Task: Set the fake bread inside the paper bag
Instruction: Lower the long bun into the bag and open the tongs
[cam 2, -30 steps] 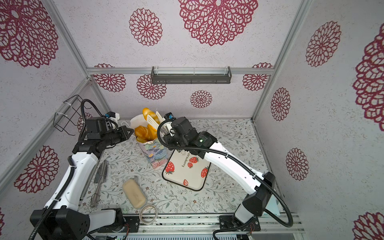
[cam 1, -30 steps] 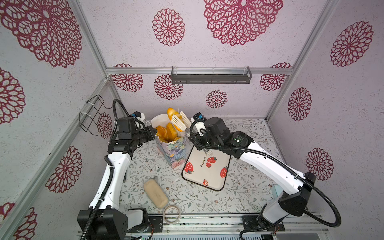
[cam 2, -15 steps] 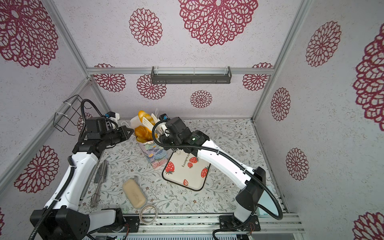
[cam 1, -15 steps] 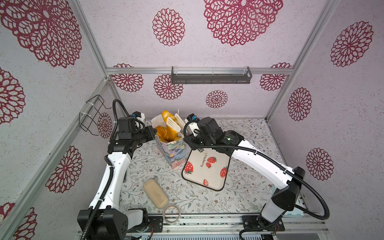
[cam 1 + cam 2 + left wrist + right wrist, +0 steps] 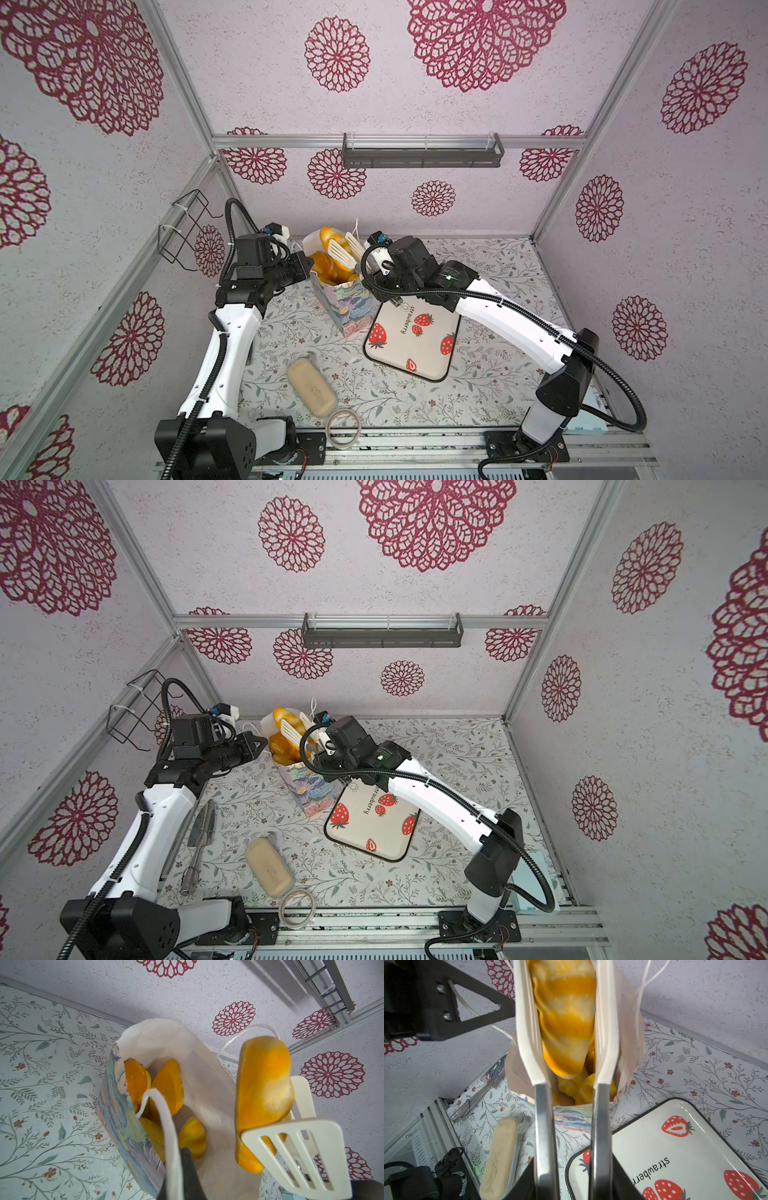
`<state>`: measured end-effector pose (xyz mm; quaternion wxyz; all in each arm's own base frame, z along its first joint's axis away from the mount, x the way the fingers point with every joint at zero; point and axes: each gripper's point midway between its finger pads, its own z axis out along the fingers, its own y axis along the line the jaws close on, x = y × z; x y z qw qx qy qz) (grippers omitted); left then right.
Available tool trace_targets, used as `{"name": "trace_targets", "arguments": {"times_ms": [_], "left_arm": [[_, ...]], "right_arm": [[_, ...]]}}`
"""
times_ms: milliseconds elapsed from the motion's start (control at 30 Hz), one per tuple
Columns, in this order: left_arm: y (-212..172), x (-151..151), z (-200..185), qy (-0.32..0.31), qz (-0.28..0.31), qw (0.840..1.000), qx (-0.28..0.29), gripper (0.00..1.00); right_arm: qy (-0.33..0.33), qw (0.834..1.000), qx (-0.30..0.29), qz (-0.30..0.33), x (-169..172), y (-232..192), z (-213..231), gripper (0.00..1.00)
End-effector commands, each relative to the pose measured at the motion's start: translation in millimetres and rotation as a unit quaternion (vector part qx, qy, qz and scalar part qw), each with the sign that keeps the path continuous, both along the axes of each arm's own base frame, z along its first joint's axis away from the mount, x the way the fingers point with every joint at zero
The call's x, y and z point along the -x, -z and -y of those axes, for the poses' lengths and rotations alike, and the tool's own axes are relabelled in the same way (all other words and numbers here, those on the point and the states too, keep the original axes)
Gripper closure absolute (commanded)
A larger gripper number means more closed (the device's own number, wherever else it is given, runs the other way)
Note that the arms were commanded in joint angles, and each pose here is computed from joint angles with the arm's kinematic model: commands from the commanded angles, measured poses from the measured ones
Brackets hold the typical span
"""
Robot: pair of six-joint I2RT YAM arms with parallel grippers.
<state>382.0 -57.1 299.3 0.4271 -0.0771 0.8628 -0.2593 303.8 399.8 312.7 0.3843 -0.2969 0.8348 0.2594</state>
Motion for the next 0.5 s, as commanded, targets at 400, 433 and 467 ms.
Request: {"name": "trace_targets", "arguments": {"times_ms": [400, 433, 467], "left_arm": [[6.1, -4.5, -4.7, -0.007, -0.007, 1.0, 0.001, 1.0], [6.1, -4.4, -5.0, -0.008, -0.007, 1.0, 0.002, 1.0], [5.9, -4.5, -4.6, -0.007, -0.007, 1.0, 0.001, 1.0]], "right_arm": [[-0.002, 0.998, -0.053, 0.031, 1.3, -42.0, -5.8, 0.49], [-0.002, 0.998, -0.053, 0.031, 1.5, -42.6, -5.5, 0.49], [-0.002, 0.998, -0.054, 0.032, 1.7, -43.4, -5.2, 0.49]]}}
